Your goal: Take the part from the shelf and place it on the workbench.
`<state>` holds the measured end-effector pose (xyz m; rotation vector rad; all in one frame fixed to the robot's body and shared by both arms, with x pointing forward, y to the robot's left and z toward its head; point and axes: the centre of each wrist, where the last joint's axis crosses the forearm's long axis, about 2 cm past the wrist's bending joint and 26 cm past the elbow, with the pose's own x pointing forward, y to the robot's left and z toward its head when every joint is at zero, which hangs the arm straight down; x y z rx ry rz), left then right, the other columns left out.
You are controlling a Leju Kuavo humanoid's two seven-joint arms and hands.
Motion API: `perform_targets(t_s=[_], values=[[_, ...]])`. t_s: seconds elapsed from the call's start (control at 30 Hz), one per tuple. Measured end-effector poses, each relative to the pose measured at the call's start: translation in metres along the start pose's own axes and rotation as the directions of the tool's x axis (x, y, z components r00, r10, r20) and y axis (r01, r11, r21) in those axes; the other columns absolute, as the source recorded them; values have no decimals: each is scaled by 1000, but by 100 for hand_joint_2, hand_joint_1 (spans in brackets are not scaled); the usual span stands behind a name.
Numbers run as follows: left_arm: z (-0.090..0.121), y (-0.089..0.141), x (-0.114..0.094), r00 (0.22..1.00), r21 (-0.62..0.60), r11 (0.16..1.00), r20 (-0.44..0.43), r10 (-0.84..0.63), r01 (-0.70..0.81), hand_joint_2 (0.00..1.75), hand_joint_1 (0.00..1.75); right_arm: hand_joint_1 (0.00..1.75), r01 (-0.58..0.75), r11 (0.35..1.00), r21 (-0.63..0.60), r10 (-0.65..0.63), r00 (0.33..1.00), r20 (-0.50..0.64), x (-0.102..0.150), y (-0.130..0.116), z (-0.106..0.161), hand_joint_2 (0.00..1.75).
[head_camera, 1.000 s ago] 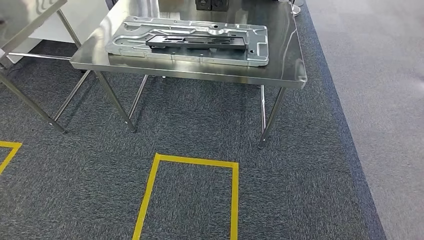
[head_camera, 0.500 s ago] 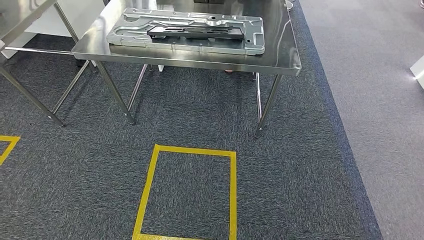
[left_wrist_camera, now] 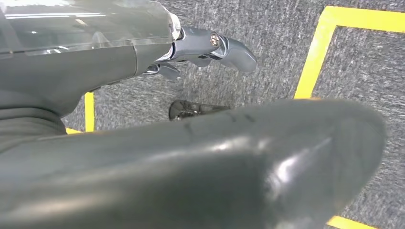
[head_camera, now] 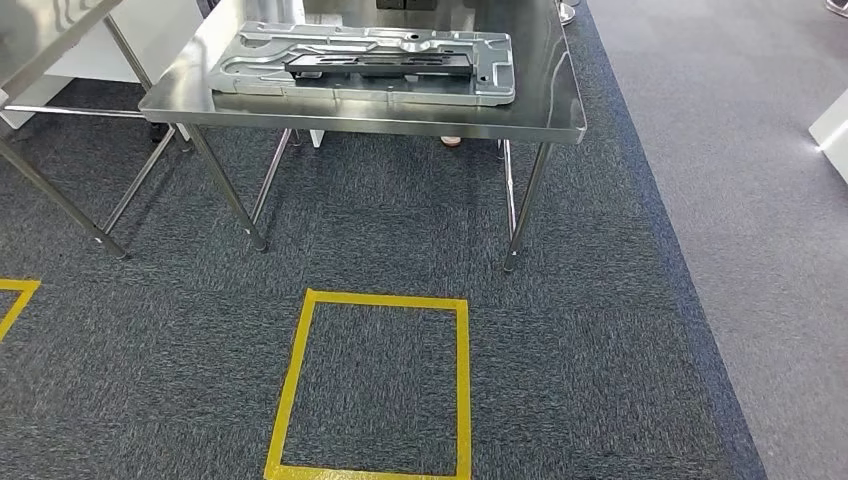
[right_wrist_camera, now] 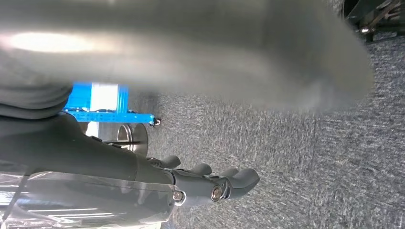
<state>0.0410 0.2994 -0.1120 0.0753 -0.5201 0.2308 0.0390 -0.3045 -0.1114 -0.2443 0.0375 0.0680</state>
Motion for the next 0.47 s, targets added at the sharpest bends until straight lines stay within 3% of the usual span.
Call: perform_targets(t_s=[0.03,0.17,0.2,0.33,0.4,0.43,0.47], values=[[0,0,0,1000,0,1000,0,0,0,0,0,0,3,1000,1,-3,1000,-2,0,0,0,175],[0,-1,0,1000,-3,1000,1,1,-1,175,0,0,27,1000,0,-27,1000,-9,0,-1,0,175],[0,-1,0,1000,-5,1000,1,1,-1,175,0,0,34,999,-1,-34,999,-12,0,-1,0,175],[0,-1,0,1000,-6,1000,4,-1,1,175,0,0,48,999,-11,-48,999,-17,0,0,0,0],[0,-1,0,1000,-6,1000,10,-2,2,175,0,0,49,999,-17,-49,999,-12,0,0,0,0],[0,-1,0,1000,-6,1000,13,-1,2,175,0,0,49,999,-20,-49,999,-10,0,0,0,44],[0,-1,0,1000,-6,1000,15,-1,1,175,0,0,49,999,-22,-50,999,-9,0,0,0,58]])
